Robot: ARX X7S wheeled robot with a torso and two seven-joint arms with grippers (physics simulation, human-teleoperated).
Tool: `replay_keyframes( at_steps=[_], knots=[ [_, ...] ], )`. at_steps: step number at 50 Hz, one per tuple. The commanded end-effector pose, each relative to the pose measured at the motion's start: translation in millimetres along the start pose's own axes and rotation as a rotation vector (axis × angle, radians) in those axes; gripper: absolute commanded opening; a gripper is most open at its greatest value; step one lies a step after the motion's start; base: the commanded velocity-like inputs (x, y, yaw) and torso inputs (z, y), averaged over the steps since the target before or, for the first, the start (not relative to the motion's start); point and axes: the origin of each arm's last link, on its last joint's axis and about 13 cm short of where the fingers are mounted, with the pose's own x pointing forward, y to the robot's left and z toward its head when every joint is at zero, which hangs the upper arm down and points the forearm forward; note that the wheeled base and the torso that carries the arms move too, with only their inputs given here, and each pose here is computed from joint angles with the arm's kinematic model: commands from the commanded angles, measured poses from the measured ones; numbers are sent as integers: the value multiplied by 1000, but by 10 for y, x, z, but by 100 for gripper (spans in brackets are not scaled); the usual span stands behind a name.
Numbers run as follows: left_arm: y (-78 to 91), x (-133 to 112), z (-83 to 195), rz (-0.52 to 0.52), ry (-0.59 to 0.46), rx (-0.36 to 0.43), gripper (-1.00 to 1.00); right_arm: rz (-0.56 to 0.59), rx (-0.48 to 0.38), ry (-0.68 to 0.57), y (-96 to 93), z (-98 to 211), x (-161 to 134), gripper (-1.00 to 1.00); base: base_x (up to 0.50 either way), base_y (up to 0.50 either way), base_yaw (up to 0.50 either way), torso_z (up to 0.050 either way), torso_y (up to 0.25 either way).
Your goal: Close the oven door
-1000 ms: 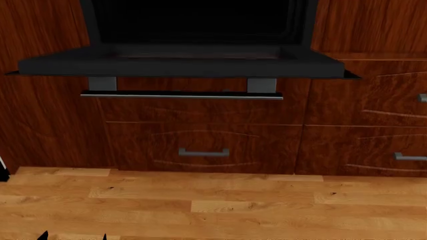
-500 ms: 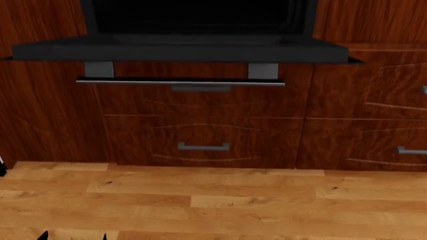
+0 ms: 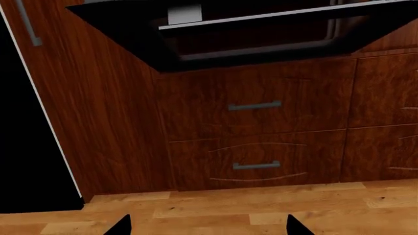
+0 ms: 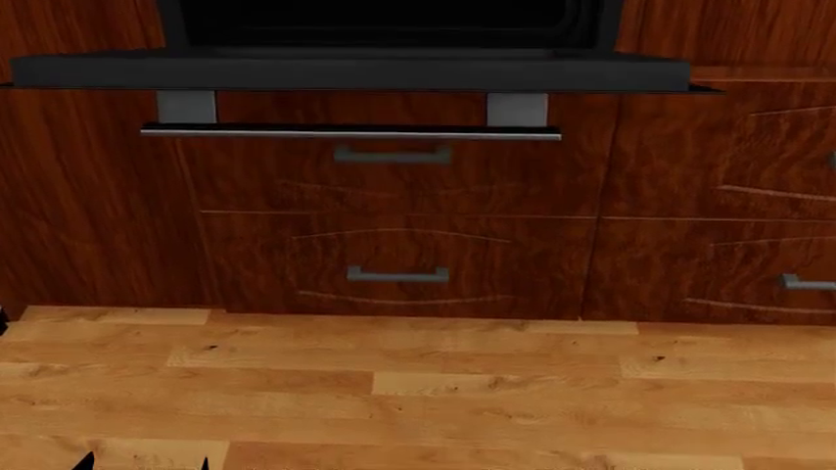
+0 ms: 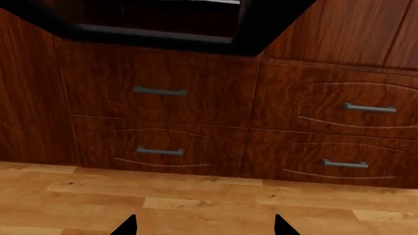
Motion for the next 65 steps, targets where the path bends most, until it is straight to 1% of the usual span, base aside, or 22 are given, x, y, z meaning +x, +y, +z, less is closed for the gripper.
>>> replay_keyframes(
  at_steps=[1,61,65],
  knots=[
    [1,0,0,0,0,0,100,0,0,0,-1,0,0,100,0,0,0,-43,0],
    [-2,3,-10,-1,3,3,100,-1,1,1,0,-5,1,100,0,0,0,-43,0],
    [0,4,-8,0,4,0,100,-3,-8,2,0,-17,1,100,0,0,0,-41,0]
  ],
)
